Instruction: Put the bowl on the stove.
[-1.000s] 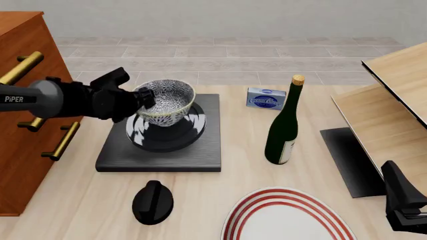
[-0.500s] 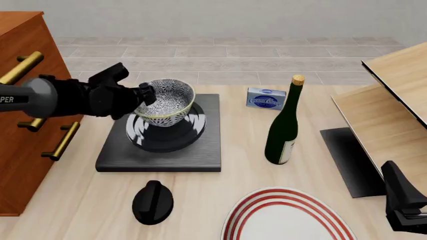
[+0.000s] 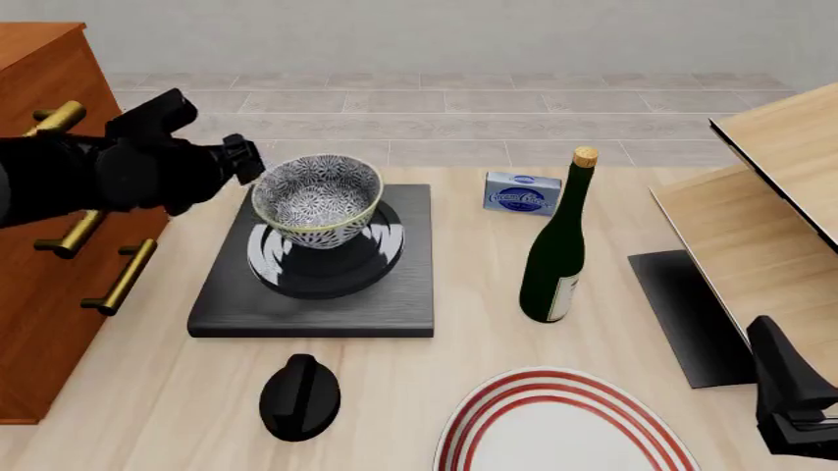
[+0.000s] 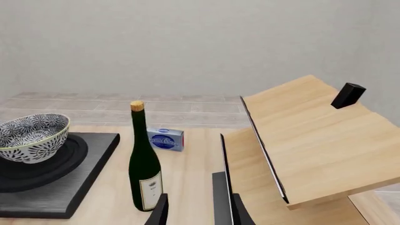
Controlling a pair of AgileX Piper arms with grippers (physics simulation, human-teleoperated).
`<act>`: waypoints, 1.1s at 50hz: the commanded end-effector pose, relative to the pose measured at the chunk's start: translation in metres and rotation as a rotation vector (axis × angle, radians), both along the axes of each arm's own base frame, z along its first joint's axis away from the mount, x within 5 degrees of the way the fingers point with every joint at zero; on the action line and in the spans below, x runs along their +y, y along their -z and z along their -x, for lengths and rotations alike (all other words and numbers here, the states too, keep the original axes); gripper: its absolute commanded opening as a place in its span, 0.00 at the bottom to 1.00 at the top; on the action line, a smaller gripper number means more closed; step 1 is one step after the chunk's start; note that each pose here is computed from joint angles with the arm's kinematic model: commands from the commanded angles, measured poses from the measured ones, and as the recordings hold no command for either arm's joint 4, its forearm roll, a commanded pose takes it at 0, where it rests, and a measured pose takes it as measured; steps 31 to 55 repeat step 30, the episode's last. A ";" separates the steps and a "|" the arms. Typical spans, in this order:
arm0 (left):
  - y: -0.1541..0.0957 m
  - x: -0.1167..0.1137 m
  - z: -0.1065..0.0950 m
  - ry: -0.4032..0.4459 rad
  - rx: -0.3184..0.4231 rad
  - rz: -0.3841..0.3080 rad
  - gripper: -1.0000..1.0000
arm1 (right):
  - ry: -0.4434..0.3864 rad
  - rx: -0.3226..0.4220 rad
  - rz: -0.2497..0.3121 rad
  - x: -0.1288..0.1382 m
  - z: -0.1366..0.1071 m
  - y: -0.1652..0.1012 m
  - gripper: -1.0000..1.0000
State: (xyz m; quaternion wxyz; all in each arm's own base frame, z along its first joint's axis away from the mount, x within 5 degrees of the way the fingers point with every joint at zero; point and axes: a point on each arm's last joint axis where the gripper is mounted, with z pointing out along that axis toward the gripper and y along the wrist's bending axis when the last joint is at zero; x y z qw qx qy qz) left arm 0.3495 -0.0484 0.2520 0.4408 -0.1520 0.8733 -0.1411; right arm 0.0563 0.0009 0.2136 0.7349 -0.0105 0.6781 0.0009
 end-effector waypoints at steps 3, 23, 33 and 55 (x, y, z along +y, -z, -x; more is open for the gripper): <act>-0.046 0.008 0.044 0.010 -0.086 -0.015 1.00 | -0.004 0.000 0.005 0.000 0.000 0.000 1.00; -0.106 0.013 0.136 0.054 -0.244 -0.017 1.00 | -0.008 -0.004 0.008 0.000 0.000 -0.001 1.00; -0.117 0.016 0.172 0.076 -0.303 -0.018 1.00 | -0.009 -0.005 0.008 0.001 0.000 0.000 1.00; -0.117 0.016 0.172 0.076 -0.303 -0.018 1.00 | -0.009 -0.005 0.008 0.001 0.000 0.000 1.00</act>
